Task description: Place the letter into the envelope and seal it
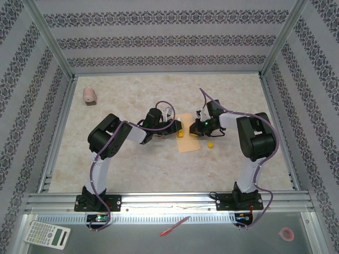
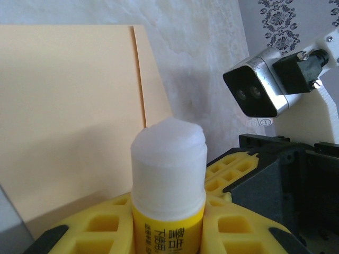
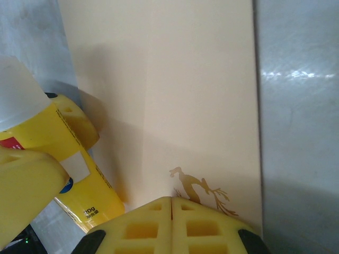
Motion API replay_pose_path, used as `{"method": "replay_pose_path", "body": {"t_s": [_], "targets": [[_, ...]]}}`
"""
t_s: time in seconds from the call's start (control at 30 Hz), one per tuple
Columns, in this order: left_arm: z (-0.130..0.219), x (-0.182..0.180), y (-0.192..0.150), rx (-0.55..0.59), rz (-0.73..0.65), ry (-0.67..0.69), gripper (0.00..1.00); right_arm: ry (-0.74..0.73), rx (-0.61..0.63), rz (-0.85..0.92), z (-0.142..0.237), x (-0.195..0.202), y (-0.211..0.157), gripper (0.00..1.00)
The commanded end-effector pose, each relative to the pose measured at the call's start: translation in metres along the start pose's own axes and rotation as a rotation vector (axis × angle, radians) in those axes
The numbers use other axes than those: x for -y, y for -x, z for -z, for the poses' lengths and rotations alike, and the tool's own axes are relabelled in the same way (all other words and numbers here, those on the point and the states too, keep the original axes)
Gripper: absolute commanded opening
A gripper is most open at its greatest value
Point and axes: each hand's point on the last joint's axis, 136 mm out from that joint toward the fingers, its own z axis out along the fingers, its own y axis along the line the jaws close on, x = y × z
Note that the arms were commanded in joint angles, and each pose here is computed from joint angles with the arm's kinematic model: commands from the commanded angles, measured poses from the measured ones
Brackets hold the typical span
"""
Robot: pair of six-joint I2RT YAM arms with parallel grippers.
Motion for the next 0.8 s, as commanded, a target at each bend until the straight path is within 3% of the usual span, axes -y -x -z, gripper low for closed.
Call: {"method": "replay_pose_path", "body": {"t_s": [0.0, 0.43, 0.77], "targets": [[-0.003, -0.004, -0.016, -0.034, -0.014, -0.003, 0.02, -0.115, -0.052, -0.056, -0.008, 0.031, -0.023, 0.0], [-0.002, -0.003, -0.017, -0.04, -0.018, 0.001, 0.02, 0.041, 0.029, -0.003, 0.01, -0.021, 0.014, 0.0], [-0.001, -0.002, -0.017, -0.049, -0.032, 0.012, 0.01, 0.068, 0.053, -0.033, 0.003, -0.022, 0.04, 0.0]]}}
